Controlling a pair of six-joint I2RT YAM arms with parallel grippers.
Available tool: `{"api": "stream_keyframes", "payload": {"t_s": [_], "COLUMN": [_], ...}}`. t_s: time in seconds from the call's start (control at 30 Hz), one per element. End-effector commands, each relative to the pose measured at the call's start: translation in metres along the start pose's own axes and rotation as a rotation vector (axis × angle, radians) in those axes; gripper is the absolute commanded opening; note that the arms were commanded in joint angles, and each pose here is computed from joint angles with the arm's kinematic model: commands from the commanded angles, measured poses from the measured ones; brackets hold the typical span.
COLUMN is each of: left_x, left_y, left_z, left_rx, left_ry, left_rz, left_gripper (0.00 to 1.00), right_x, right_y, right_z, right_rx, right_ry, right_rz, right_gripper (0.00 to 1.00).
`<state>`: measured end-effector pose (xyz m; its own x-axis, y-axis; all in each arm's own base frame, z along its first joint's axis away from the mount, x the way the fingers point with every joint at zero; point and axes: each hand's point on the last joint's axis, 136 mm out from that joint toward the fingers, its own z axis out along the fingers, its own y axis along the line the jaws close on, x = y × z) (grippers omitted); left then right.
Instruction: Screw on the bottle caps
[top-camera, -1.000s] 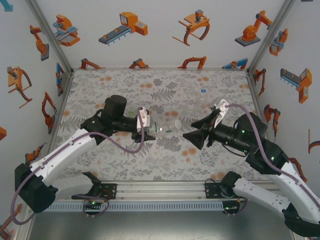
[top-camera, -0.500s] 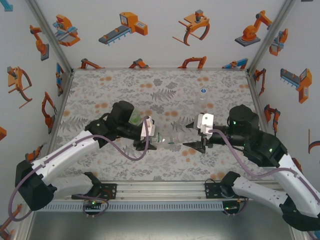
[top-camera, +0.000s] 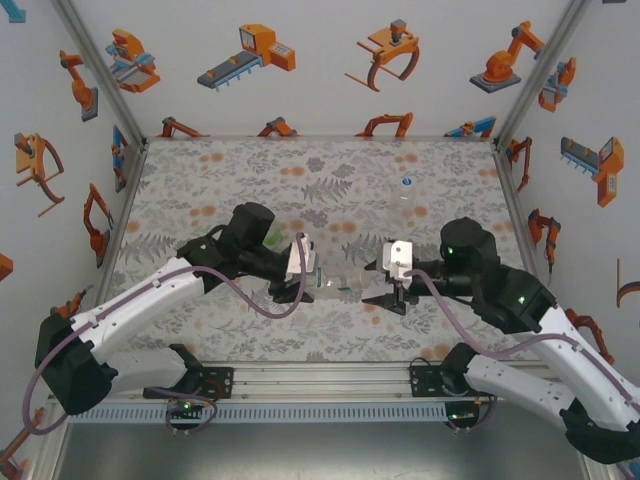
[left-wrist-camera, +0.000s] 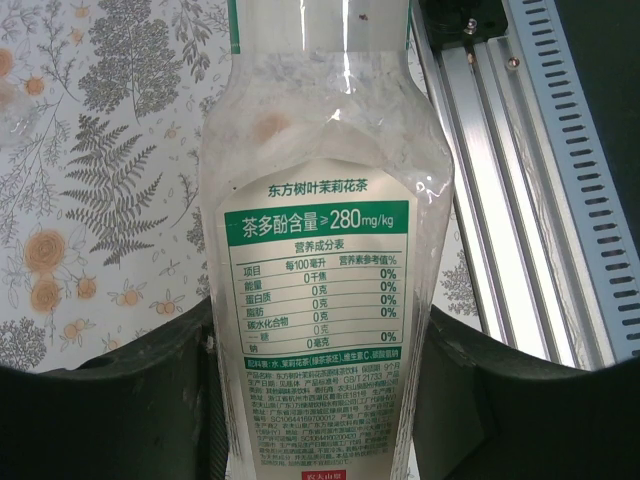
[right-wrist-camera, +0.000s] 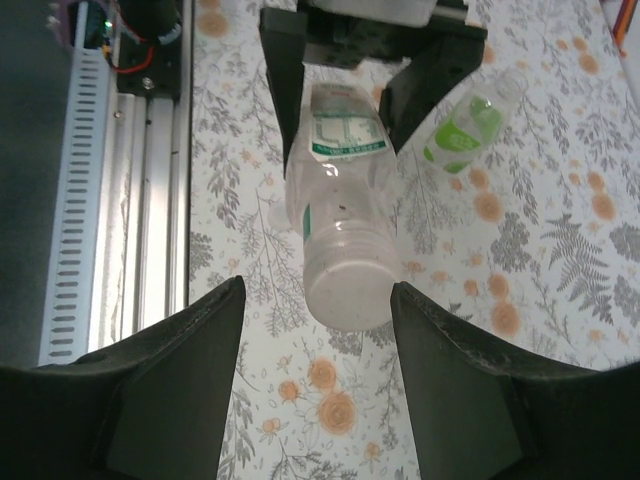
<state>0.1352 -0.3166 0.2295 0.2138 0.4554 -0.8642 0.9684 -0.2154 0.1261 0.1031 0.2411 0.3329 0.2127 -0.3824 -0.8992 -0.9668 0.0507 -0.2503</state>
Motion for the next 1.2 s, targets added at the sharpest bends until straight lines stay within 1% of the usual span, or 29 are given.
{"api": "stream_keyframes", "payload": {"t_s": [0.0,0.1,0.33,0.8,1.17], "left_x": [-0.013,-0.014,-0.017,-0.019,-0.021], "left_y": [0.000,-0.001,-0.005,-0.007,-0.007], "left_z": [-0.002,-0.002,-0.002,-0.003,-0.004], "left_rx": [0.007,0.015,0.029,0.037,0.036], "left_ry": [-0.029,-0.035,-0.047,-0.056,-0.060], "left_rz": [0.030,0.031,0.040,0.044,0.048], "left_gripper": [0.03,0.03,0.03,0.03,0.03], "right_x": [-0.003,-0.002,-0.005,0.003,0.004], "right_y": [-0.014,-0.015,-0.011,-0.009,-0.007], "right_z": [-0.002,-0.002,0.002,0.005,0.009], "right_rx": [0.094,0.108,0.070,0.057,0.034], "right_ry": [-0.023,-0.033,-0.052,-0.026,-0.023], "right_rz": [-0.026,-0.019,-0.010,0.009,0.024], "right_gripper": [0.56,0.56,0.54,0.48,0.48]}}
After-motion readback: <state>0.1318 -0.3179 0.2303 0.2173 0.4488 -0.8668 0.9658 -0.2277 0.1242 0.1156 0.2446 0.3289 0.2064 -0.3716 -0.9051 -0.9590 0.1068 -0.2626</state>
